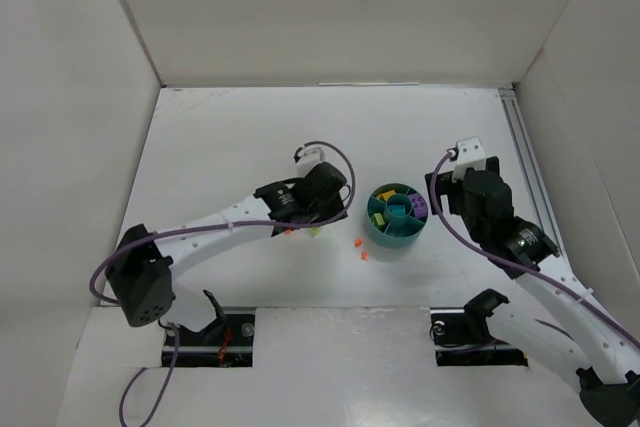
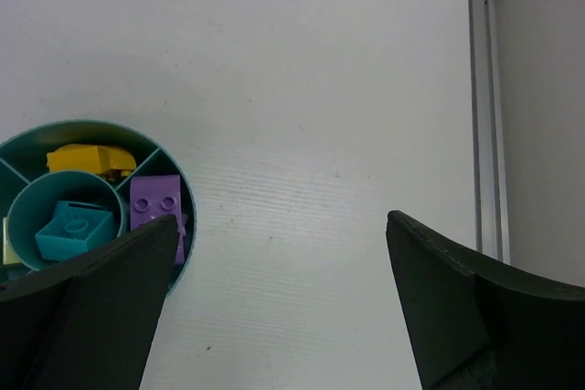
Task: Sort the legos into containers by color
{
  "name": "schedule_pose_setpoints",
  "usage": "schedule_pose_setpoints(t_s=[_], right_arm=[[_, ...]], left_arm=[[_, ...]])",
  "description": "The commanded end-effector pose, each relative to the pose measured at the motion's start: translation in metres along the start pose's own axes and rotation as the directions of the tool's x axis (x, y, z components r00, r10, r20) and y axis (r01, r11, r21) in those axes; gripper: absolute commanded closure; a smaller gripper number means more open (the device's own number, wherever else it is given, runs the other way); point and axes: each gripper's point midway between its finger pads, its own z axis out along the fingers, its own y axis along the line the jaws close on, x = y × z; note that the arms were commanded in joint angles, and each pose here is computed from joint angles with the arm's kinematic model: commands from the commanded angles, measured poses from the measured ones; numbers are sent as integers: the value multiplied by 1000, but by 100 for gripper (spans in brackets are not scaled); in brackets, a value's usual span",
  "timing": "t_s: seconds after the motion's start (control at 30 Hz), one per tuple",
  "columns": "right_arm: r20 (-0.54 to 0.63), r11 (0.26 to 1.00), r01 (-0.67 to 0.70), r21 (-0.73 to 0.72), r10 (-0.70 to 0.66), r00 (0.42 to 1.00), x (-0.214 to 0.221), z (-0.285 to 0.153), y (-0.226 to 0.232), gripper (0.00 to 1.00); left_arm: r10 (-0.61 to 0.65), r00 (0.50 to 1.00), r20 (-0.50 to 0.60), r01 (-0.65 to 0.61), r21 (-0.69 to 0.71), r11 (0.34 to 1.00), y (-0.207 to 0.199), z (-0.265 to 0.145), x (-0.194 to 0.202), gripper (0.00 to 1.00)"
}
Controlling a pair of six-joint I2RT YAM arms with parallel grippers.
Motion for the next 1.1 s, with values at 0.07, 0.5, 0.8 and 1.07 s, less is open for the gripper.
schedule_pose_setpoints(t_s=[0.07, 0.5, 0.8, 1.07], right_arm=[[57, 993, -85, 81, 80, 995, -7, -7, -18, 0], [70, 986, -108, 127, 99, 993, -6, -14, -30, 0], [63, 986, -111, 126, 104, 993, -3, -13, -29, 0], [46, 987, -101, 127, 96, 994, 2, -10, -27, 0]], left_arm=[[186, 978, 99, -199, 136, 970, -70, 15, -34, 83], [287, 958, 2, -279, 245, 929, -114, 39, -15, 81], [304, 952, -38, -283, 271, 920, -117, 42, -1, 77], [318, 946, -64, -291, 265, 919, -108, 39, 9, 67]])
